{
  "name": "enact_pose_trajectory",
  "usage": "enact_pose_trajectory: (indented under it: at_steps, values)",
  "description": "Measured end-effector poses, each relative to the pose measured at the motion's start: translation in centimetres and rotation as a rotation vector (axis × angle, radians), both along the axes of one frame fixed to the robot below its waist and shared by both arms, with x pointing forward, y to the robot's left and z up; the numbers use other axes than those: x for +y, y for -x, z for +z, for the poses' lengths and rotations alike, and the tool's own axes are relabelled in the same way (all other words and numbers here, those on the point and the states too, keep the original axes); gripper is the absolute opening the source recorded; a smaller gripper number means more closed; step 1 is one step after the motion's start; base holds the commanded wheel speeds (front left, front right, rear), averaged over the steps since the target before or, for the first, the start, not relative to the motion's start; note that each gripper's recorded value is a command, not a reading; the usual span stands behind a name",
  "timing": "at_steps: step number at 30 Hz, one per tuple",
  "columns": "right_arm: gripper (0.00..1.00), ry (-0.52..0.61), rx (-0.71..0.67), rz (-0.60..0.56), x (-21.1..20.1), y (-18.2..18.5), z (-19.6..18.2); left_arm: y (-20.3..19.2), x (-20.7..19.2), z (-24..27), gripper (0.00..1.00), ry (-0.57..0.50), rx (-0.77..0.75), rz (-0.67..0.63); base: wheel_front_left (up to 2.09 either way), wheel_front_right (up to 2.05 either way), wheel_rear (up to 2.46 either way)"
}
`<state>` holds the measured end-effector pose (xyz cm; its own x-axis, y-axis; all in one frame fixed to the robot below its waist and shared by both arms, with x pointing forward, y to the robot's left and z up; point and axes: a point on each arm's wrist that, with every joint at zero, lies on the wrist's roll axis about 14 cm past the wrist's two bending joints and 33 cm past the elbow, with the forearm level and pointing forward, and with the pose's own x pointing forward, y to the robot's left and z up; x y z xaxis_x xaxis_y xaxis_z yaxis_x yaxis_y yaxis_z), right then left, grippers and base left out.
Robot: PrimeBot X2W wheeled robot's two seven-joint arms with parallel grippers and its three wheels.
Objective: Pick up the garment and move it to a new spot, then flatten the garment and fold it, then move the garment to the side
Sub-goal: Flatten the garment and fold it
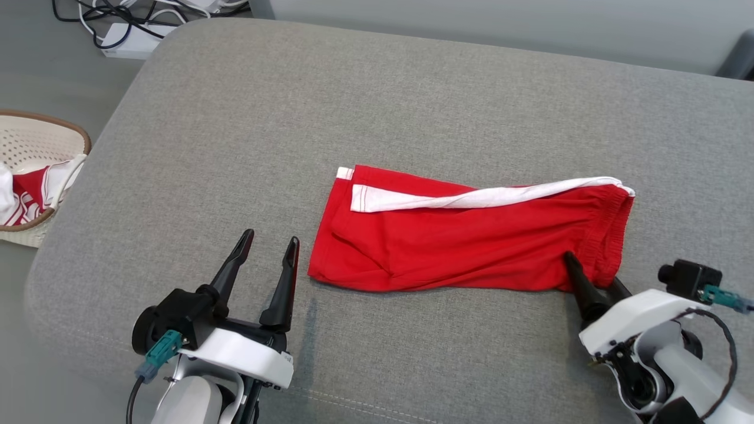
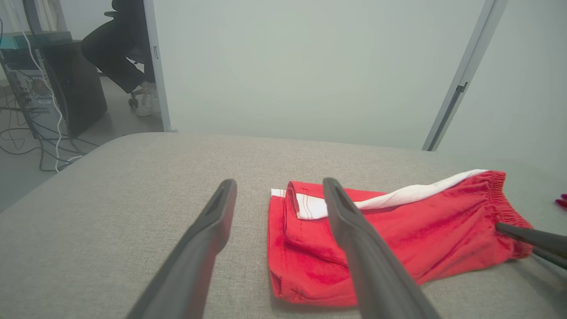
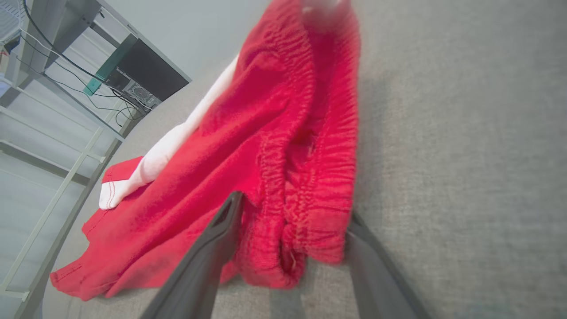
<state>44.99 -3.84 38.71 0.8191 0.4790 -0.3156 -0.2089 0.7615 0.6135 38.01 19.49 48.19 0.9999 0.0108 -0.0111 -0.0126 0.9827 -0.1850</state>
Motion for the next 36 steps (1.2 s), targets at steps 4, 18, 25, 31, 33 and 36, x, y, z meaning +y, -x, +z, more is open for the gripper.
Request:
enact_pose_trajectory:
  at_steps: [4,18,25,31,33,36]
  values:
    - [0.00,-0.017,-0.006,0.044,1.9,-0.2,0.5,0.1,0.3,0.0,1.00,-0.008,0.001,0.009,0.00,0.00,0.00]
    - [0.00,0.032,-0.025,-0.042,-3.2,-0.7,1.1,-0.3,-2.0,-0.3,1.00,0.023,0.002,-0.064,0.00,0.00,0.00]
    - [0.00,0.093,-0.070,-0.119,-8.3,-1.3,2.0,-1.0,-4.0,-0.6,1.00,0.044,0.005,-0.124,0.00,0.00,0.00]
    - [0.00,0.110,-0.207,-0.012,-6.8,-1.6,5.4,-1.3,-5.4,-1.4,1.00,0.067,0.030,-0.154,0.00,0.00,0.00]
    - [0.00,0.104,-0.248,0.054,-4.8,-1.3,6.4,-1.2,-5.5,-1.6,1.00,0.070,0.035,-0.155,0.00,0.00,0.00]
    - [0.00,0.115,-0.285,0.179,-1.5,-1.0,7.6,-0.9,-5.5,-1.8,1.00,0.078,0.042,-0.156,0.00,0.00,0.00]
